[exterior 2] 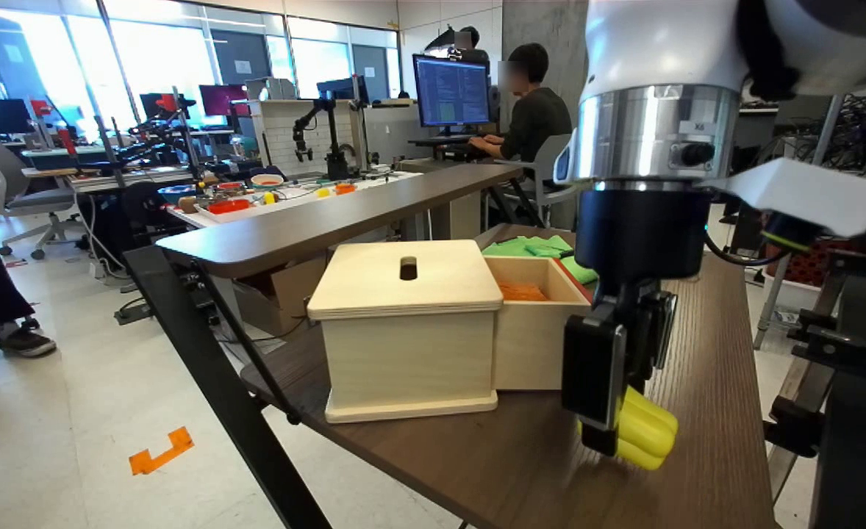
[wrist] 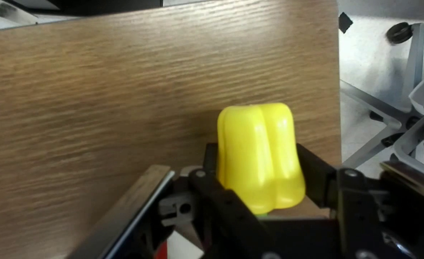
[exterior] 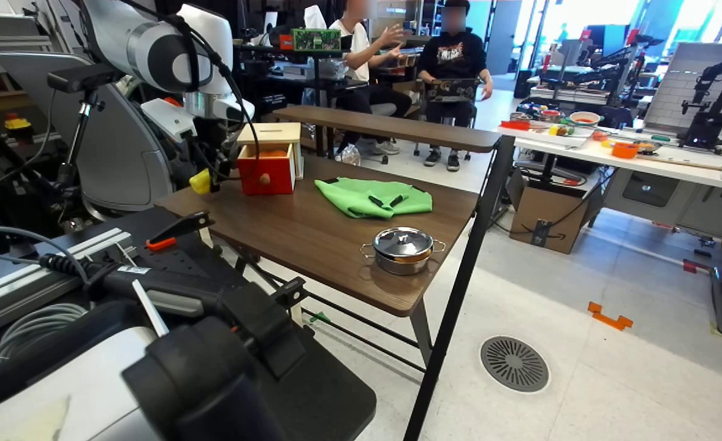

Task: Put the yellow pepper inside the chest drawer

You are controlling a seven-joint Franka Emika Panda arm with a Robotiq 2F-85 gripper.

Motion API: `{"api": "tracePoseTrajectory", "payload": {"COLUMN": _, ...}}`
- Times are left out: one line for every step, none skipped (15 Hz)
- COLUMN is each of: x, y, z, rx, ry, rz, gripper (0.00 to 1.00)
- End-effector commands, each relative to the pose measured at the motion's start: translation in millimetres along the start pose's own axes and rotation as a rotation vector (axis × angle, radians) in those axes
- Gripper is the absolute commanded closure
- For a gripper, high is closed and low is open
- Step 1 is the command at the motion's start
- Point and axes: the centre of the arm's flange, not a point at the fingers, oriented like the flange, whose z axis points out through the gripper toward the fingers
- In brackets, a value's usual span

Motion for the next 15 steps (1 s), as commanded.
{"api": "tracePoseTrajectory", "payload": {"x": 9.7, "y": 3.5, "z": -43.9, "rx": -0.019, "ry": 0.046, "rz": 0.01, "gripper": 0.73}}
{"api": "tracePoseTrajectory", "payload": {"x": 13.2, "y": 6.9, "z": -53.1, "rx": -0.015, "ry": 0.063, "rz": 0.014, "gripper": 0.73}}
{"api": "tracePoseTrajectory", "payload": {"x": 17.1, "y": 7.3, "z": -65.5, "rx": -0.018, "ry": 0.083, "rz": 0.019, "gripper": 0.73}}
{"api": "tracePoseTrajectory", "payload": {"x": 19.2, "y": 10.7, "z": -74.3, "rx": -0.015, "ry": 0.099, "rz": 0.019, "gripper": 0.73}}
{"api": "tracePoseTrajectory", "payload": {"x": 20.8, "y": 10.2, "z": -84.6, "rx": -0.014, "ry": 0.112, "rz": 0.019, "gripper": 0.73}}
{"api": "tracePoseTrajectory", "payload": {"x": 21.3, "y": 13.1, "z": -92.2, "rx": -0.01, "ry": 0.127, "rz": 0.015, "gripper": 0.73}}
{"api": "tracePoseTrajectory", "payload": {"x": 23.3, "y": 12.6, "z": -100.9, "rx": -0.011, "ry": 0.137, "rz": 0.021, "gripper": 0.73}}
{"api": "tracePoseTrajectory", "payload": {"x": 24.5, "y": 17.3, "z": -106.2, "rx": -0.007, "ry": 0.149, "rz": 0.025, "gripper": 0.73}}
{"api": "tracePoseTrajectory", "payload": {"x": 27.6, "y": 18.2, "z": -112.3, "rx": -0.006, "ry": 0.154, "rz": 0.036, "gripper": 0.73}}
{"api": "tracePoseTrajectory", "payload": {"x": 29.5, "y": 23.9, "z": -115.4, "rx": -0.004, "ry": 0.171, "rz": 0.045, "gripper": 0.73}}
{"api": "tracePoseTrajectory", "payload": {"x": 32.9, "y": 27.4, "z": -120.0, "rx": -0.005, "ry": 0.18, "rz": 0.059, "gripper": 0.73}}
{"api": "tracePoseTrajectory", "payload": {"x": 35.8, "y": 34.5, "z": -122.7, "rx": -0.005, "ry": 0.194, "rz": 0.074, "gripper": 0.73}}
{"api": "tracePoseTrajectory", "payload": {"x": 39.6, "y": 39.8, "z": -124.7, "rx": -0.007, "ry": 0.199, "rz": 0.091, "gripper": 0.73}}
{"api": "tracePoseTrajectory", "payload": {"x": 42.4, "y": 46.7, "z": -125.5, "rx": -0.007, "ry": 0.203, "rz": 0.106, "gripper": 0.73}}
{"api": "tracePoseTrajectory", "payload": {"x": 45.5, "y": 52.2, "z": -125.8, "rx": -0.009, "ry": 0.203, "rz": 0.122, "gripper": 0.73}}
